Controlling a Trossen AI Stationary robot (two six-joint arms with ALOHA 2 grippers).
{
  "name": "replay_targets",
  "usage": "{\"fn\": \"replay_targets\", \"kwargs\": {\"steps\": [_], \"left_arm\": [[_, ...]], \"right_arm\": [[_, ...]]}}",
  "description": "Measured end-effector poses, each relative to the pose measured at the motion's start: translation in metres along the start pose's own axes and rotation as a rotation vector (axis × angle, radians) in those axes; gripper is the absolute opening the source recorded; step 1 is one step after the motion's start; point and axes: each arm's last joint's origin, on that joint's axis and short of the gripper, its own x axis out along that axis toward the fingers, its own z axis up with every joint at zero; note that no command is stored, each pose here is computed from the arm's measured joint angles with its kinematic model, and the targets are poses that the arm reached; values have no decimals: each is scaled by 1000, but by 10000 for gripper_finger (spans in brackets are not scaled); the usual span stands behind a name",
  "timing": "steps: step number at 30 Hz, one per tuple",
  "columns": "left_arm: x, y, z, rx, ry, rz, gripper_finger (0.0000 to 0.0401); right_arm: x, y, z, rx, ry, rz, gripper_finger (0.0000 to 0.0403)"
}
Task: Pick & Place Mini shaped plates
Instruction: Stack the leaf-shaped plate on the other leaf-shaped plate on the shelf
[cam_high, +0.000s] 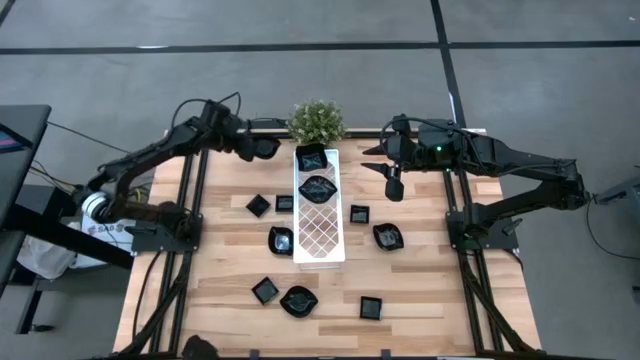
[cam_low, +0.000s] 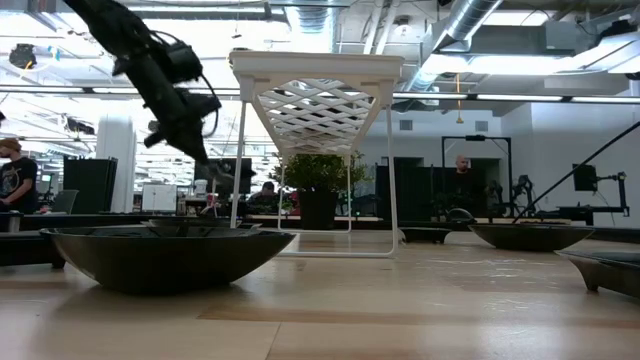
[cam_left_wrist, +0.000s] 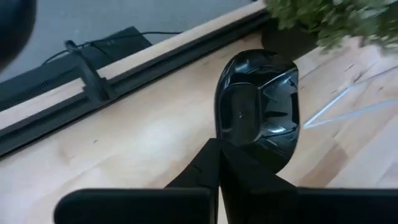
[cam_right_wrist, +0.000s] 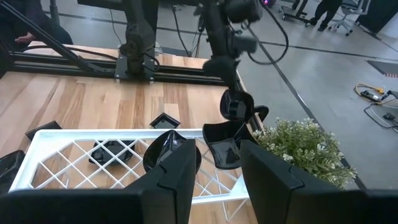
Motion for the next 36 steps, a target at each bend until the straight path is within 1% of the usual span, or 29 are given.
{"fn": "replay_targets", "kwargs": {"steps": [4,7,10,14,17,23,29,33,36], "left_arm": [[-28,-5,1,-28,-90,-9,3],[-51,-10,1,-56,-173,-36,3],[-73,-19,-2,-73,-246,-99,2],[-92,-38,-8,-77,-295,-188,2],[-98,-57,-14,-64,-292,-262,2],[-101,-91,-23,-19,-263,-386,2],[-108,-111,-23,3,-282,-446,2],[-113,-128,-19,34,-270,-490,2],[-111,-144,-20,78,-234,-521,2]], "right_arm": [[0,0,0,0,0,0,121],[0,0,0,0,0,0,121],[0,0,0,0,0,-1,122],[0,-1,0,16,1,-4,122],[0,-1,0,56,1,-6,123],[0,-1,0,165,1,-6,123],[0,1,0,235,0,-6,123],[3,2,0,288,5,-65,123],[9,2,0,316,14,-96,123]]}}
